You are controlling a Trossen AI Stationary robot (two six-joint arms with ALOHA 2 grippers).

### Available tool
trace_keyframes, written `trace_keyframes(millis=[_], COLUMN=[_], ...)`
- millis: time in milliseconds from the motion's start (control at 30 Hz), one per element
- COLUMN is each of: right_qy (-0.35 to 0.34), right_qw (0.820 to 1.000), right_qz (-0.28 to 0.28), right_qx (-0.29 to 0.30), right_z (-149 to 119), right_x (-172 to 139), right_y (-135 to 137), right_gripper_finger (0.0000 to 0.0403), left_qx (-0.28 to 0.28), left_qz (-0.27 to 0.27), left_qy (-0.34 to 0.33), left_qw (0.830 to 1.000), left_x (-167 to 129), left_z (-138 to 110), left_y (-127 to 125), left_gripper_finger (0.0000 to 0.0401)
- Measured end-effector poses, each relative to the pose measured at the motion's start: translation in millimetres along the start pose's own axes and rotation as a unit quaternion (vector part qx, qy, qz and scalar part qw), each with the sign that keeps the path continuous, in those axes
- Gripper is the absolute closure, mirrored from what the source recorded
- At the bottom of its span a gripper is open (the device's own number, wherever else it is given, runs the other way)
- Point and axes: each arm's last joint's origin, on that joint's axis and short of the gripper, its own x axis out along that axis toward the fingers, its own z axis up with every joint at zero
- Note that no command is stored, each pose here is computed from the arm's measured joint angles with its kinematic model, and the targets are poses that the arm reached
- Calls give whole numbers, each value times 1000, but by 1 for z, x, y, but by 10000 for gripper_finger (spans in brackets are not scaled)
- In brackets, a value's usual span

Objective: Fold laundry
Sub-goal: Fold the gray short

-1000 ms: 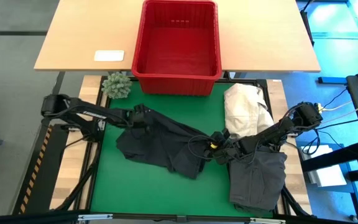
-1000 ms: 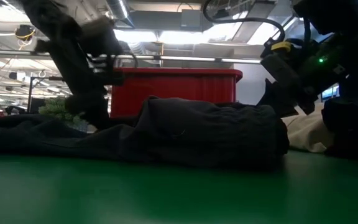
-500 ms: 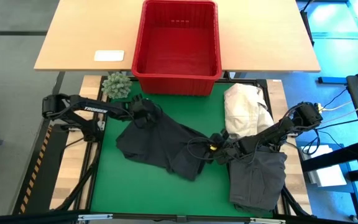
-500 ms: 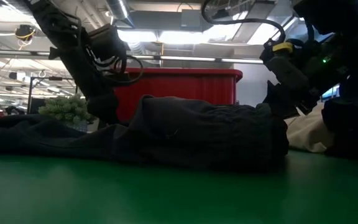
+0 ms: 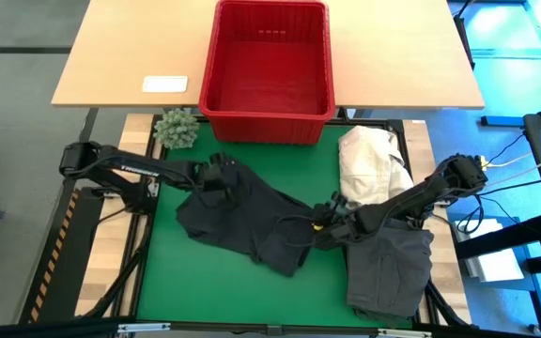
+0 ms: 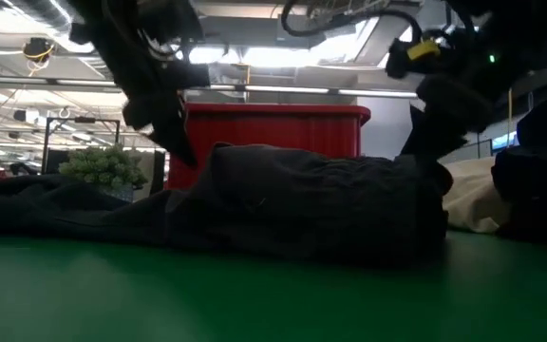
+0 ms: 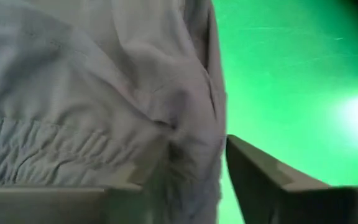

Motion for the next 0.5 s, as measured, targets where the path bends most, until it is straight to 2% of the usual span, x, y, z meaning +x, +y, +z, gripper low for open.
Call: trace_keyframes(millis=[133, 233, 333, 500], right_qy=[17, 27, 31, 25], right_qw=[999, 999, 998, 998], right_qz=[-22, -35, -38, -18], right_qx=[-19, -31, -42, -46], right_z=[16, 28, 39, 55], right_x=[-14, -25, -35, -47], right_y=[1, 1, 2, 6], right_gripper_finger=[183, 149, 133, 130], left_qx=[5, 13, 22, 20], left_qz=[-23, -46, -65, -88], left_qy=[0, -6, -3, 6], left_qw=[1000, 999, 998, 996], left_x=[-17, -26, -35, -48], left_z=[8, 5, -1, -10], left_y=[-19, -37, -53, -72], left_gripper_finger=[239, 239, 239, 239])
